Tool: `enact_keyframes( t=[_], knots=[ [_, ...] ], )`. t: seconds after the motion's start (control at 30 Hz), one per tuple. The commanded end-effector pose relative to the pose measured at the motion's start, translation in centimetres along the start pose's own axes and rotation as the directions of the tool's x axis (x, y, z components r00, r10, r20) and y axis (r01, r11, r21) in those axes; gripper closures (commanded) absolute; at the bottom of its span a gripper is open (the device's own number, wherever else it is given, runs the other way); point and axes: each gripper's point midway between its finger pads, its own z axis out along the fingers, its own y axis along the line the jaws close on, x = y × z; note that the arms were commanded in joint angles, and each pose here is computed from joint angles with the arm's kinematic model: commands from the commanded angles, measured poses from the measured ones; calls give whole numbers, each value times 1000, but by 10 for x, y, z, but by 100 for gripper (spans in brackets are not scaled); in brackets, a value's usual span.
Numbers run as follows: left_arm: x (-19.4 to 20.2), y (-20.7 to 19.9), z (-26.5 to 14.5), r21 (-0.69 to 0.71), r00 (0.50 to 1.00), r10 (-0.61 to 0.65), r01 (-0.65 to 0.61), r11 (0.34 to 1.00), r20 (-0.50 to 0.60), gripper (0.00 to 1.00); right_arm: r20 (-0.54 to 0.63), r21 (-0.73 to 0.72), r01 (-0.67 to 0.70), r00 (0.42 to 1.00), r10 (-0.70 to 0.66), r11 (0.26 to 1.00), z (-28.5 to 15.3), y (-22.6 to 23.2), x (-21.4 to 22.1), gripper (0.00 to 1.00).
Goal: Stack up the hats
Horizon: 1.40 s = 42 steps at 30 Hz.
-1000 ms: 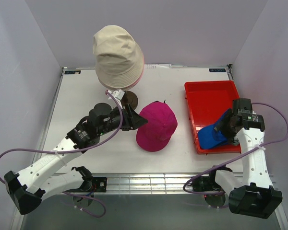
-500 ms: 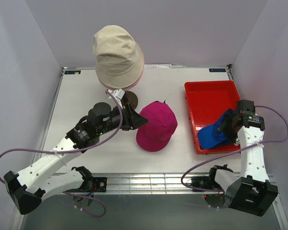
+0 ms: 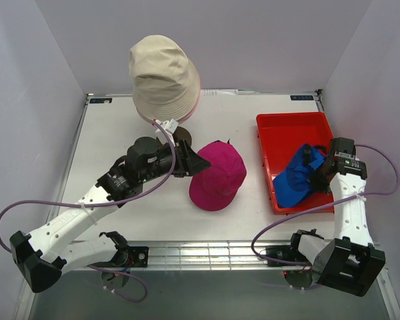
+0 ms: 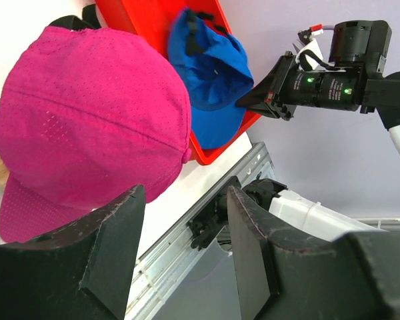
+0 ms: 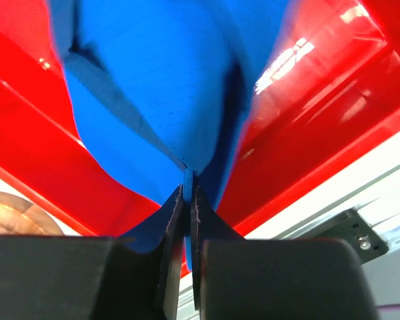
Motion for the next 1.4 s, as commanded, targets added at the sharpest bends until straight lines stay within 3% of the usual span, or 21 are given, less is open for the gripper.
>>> enact_keyframes(
  t=[0.0,0.23,0.37,0.63,0.83,0.97,1.2,1.37],
  knots=[
    [-16,-20,2,66,999,24,-26,998,28,38,30,-48,36,999,-34,998,-2,9,-11,92],
    [-18,-32,22,124,998,56,-55,991,-10,34,114,-122,69,992,-55,990,-43,26,-38,92],
    [-21,-40,34,157,997,74,-70,985,-21,32,150,-235,59,988,-24,970,-61,46,-46,92],
    [-40,-71,54,224,991,131,-136,965,38,30,177,-414,85,984,-11,906,-101,80,-56,92],
    [-28,-97,91,244,974,224,-225,943,31,29,222,-447,116,975,-15,887,-128,88,-65,92],
    [-14,-129,113,262,948,315,-317,912,50,28,226,-470,121,974,-13,874,-141,94,-67,92],
    [21,-136,155,218,875,480,-482,848,69,27,217,-498,116,976,-7,859,-153,104,-70,92],
    [36,-151,171,155,781,614,-625,765,118,25,195,-508,103,981,-3,855,-153,112,-67,92]
  ],
)
